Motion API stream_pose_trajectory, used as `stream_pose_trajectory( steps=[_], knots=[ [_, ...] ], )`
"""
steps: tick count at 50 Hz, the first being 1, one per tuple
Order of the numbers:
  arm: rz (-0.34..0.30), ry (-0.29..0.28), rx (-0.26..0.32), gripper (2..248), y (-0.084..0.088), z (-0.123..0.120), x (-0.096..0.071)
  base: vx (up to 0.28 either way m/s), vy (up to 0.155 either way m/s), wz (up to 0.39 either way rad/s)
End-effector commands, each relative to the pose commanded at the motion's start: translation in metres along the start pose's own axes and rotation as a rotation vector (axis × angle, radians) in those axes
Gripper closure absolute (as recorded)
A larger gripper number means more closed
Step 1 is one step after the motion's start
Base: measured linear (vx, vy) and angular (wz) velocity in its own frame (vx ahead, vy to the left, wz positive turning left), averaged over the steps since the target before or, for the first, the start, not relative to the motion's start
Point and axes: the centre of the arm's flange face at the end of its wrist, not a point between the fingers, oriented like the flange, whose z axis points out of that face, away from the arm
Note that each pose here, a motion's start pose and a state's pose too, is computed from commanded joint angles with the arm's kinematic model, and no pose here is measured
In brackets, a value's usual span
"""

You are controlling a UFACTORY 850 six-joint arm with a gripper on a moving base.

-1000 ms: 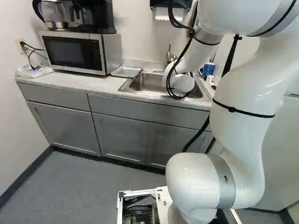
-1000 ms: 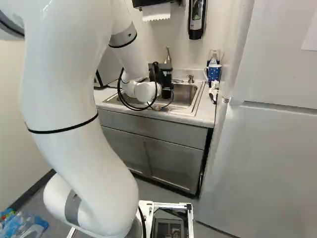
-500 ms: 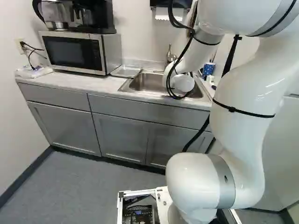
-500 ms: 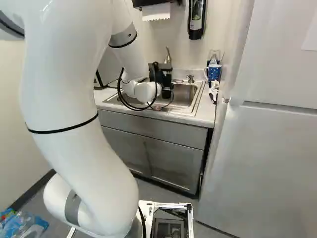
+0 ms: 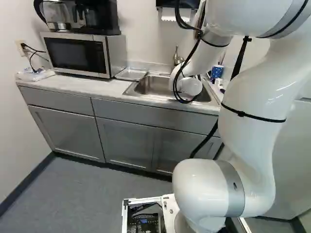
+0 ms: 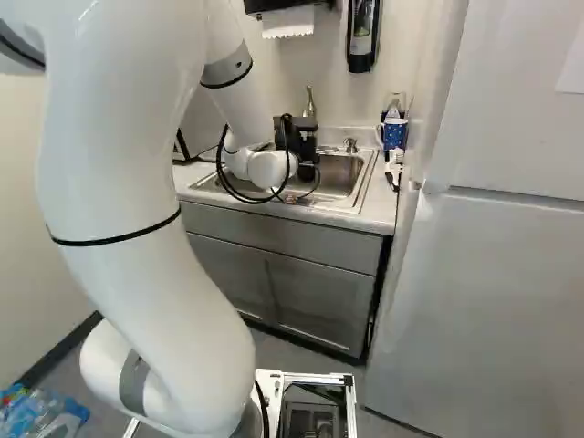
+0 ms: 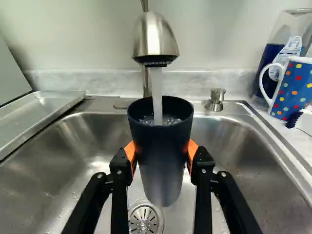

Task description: Rinse the cup and place it in the tray

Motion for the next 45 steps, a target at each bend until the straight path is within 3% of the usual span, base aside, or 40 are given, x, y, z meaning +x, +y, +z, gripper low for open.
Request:
stream_pose_trajectory(
  steps=[22,45],
  knots=[
    [-0.002,0.000,0.009,129,-0.005,-0.001,0.000,0.000,0.000,0.000],
    [-0.017,-0.003,0.068,129,-0.036,-0.008,-0.002,0.000,0.000,0.000]
  ],
)
